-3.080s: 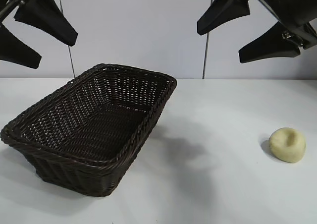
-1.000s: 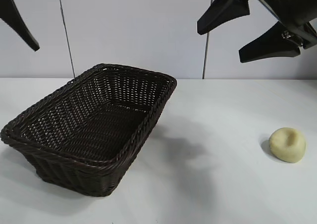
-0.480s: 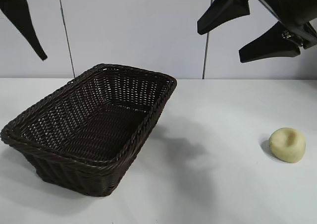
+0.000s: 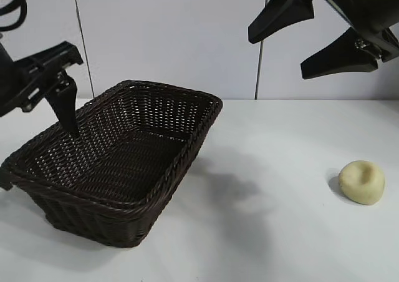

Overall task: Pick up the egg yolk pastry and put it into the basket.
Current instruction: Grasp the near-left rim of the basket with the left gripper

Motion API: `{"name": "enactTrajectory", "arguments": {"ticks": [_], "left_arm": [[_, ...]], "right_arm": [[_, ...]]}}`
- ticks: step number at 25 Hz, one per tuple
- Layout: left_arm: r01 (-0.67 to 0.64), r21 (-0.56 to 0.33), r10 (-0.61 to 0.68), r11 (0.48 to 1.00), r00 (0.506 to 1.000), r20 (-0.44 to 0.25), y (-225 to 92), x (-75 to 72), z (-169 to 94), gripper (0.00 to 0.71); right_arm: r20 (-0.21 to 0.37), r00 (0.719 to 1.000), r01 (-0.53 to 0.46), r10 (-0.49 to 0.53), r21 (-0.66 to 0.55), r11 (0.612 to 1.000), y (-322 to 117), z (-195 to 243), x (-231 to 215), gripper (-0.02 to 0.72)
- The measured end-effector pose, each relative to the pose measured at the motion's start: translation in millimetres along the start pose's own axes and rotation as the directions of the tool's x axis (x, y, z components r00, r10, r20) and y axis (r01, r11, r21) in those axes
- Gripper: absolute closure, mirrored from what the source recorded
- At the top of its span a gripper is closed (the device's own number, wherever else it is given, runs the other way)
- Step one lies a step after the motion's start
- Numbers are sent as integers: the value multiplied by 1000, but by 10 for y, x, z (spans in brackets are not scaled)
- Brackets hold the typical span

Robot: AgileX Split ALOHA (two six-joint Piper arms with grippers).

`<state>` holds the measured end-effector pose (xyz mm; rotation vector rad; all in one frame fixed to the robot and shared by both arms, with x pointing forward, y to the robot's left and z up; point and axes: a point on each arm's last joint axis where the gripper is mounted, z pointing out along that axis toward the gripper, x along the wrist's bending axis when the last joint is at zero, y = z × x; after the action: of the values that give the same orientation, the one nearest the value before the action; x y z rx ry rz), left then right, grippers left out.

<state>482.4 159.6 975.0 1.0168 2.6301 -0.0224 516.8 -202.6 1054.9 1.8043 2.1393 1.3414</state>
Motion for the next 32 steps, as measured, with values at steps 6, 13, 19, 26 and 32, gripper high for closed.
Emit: {"name": "enactTrajectory", "arguments": {"ticks": [6, 13, 19, 26, 32], "left_arm": [[37, -6, -37, 999, 999, -17, -17, 79, 218, 139], [74, 14, -73, 997, 997, -28, -42, 62, 510, 139], [92, 15, -92, 996, 995, -33, -44, 65, 526, 235], [117, 16, -117, 993, 993, -18, -42, 52, 527, 604], [124, 15, -124, 992, 992, -20, -24, 58, 524, 606]], "right_arm": [[-1, 1000, 0, 0, 1, 1000, -1, 0, 0, 50], [-1, 1000, 0, 0, 1, 1000, -1, 0, 0, 50], [-1, 1000, 0, 0, 1, 1000, -1, 0, 0, 50], [-2, 1000, 0, 0, 3, 1000, -2, 0, 2, 50], [-6, 1000, 0, 0, 9, 1000, -8, 0, 6, 50]]}}
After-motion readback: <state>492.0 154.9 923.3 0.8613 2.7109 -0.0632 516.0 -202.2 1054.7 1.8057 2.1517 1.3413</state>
